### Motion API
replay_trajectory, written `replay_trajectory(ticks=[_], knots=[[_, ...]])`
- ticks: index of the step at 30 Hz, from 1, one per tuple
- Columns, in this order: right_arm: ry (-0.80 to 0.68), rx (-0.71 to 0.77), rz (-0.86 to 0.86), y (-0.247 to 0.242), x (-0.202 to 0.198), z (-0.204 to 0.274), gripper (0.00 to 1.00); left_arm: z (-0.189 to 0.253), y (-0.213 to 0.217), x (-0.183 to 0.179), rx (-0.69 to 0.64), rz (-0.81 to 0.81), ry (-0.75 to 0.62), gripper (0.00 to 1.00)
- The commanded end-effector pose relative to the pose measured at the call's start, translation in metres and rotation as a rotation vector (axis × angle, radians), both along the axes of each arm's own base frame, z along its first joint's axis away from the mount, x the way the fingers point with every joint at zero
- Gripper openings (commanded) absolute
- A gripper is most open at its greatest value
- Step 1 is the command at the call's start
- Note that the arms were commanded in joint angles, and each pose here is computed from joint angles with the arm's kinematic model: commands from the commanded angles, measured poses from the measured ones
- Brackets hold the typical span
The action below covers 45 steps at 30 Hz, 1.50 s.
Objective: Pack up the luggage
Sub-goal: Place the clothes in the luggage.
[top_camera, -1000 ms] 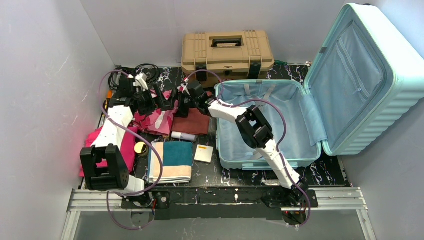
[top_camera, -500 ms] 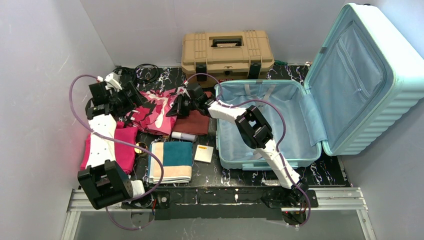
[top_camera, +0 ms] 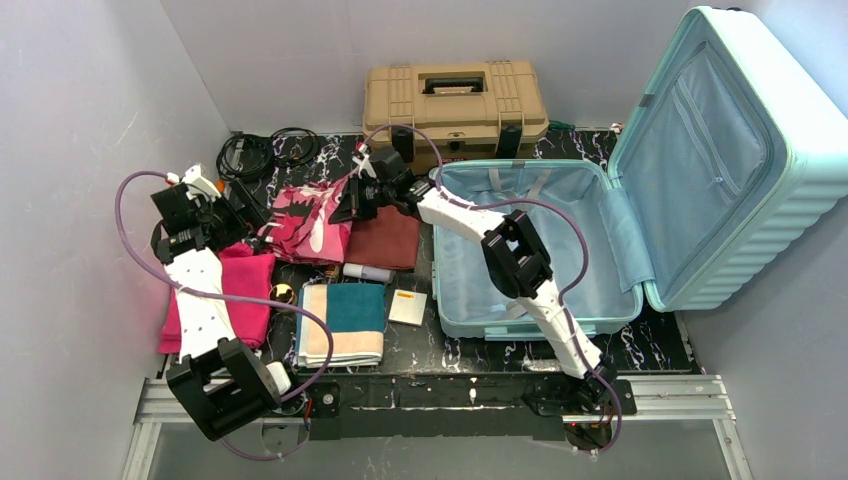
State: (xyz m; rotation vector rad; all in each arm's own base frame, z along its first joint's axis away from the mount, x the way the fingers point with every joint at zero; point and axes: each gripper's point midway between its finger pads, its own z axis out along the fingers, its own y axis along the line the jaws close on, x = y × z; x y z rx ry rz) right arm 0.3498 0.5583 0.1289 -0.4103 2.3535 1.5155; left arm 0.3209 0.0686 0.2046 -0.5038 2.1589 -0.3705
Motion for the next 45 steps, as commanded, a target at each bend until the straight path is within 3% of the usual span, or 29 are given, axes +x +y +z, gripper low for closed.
replay_trajectory(ticks=[1, 12, 27, 37, 45], knots=[[-0.197, 0.252, 0.094, -0.005, -0.022, 0.16, 0.01, -0.001, -0.001, -0.013, -0.004, -0.01, 0.007, 0.94], [-0.146, 0.301, 0.114, -0.054, -0.031, 0.203, 0.01, -0.001, 0.002, -0.023, 0.011, 0.007, 0.012, 0.94], [-0.123, 0.073, 0.256, -0.173, -0.046, 0.174, 0.01, 0.002, -0.003, -0.025, -0.014, 0.002, -0.011, 0.94], [-0.309, -0.224, 0.245, -0.245, -0.065, 0.169, 0.01, -0.002, -0.005, -0.023, -0.036, 0.005, -0.014, 0.94], [-0.243, -0.457, 0.206, -0.306, -0.054, 0.118, 0.01, -0.002, -0.008, -0.021, -0.06, 0.0, -0.023, 0.94]])
